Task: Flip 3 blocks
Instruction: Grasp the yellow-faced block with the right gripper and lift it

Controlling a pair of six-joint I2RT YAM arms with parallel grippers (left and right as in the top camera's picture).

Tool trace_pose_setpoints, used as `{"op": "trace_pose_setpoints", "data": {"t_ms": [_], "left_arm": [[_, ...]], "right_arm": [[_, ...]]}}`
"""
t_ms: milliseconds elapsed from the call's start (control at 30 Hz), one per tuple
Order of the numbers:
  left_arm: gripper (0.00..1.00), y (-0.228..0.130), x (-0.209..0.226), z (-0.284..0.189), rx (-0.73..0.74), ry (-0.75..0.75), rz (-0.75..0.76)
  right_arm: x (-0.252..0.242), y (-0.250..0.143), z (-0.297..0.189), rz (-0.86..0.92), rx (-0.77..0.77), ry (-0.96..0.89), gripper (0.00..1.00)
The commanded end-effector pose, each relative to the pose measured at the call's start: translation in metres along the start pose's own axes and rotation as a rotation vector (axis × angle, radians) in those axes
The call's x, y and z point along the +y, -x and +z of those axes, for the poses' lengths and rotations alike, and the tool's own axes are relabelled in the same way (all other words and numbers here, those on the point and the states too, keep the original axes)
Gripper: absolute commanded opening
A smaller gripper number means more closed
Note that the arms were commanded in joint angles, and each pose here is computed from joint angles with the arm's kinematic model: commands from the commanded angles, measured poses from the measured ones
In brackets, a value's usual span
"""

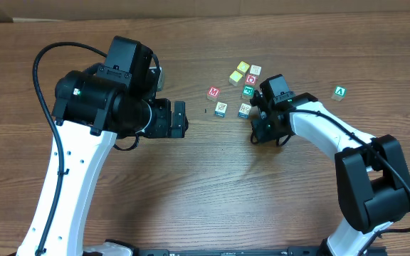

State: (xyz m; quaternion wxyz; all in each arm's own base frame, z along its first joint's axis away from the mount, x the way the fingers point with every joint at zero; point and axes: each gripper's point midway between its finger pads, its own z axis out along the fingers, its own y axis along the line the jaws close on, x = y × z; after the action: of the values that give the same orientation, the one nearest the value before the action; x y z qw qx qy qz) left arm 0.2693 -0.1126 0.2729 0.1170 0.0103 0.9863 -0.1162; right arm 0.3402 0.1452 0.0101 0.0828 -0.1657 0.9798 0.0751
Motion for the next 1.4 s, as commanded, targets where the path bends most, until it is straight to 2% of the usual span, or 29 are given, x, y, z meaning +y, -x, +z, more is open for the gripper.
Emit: {"op": "trace_pose_setpoints", "data": {"t_ms": [0,233,500,667,800,1033,1167,1233,1367], "left_arm": [[1.00,0.001,0.000,0.003,0.006,0.007,-0.004],[1.00,0.001,0.000,0.003,0.006,0.007,-0.004],[1.00,0.001,0.000,0.003,0.006,0.007,-0.004],[1.00,0.001,0.000,0.003,0.006,0.007,-0.004],[1.00,0.001,0.000,0.003,0.006,0.007,-0.003],[1.00,0.001,0.000,0.003,0.006,0.007,-0.004],[1.00,0.001,0.000,0.003,0.006,0.007,-0.004],[1.00,0.001,0.000,0.003,0.006,0.007,-0.003],[1.00,0.001,0.000,0.003,0.006,0.007,-0.004]], "right_arm": [[0.004,0.000,-0.016,0.096,0.002,0.001,0.36],[0.007,-0.042,-0.022,0.313,0.169,-0.008,0.36],[0.030,-0.068,-0.028,0.326,0.295,0.071,0.36],[0.044,-0.078,-0.028,0.277,0.322,0.028,0.37],[0.039,-0.092,-0.030,0.320,0.344,-0.126,0.40],[0.049,-0.101,-0.031,0.319,0.370,-0.145,0.41],[0.047,-0.096,-0.030,0.316,0.350,-0.150,0.47],[0.042,-0.091,-0.030,0.323,0.329,-0.154,0.54],[0.033,-0.080,-0.032,0.344,0.303,-0.139,0.57]]}}
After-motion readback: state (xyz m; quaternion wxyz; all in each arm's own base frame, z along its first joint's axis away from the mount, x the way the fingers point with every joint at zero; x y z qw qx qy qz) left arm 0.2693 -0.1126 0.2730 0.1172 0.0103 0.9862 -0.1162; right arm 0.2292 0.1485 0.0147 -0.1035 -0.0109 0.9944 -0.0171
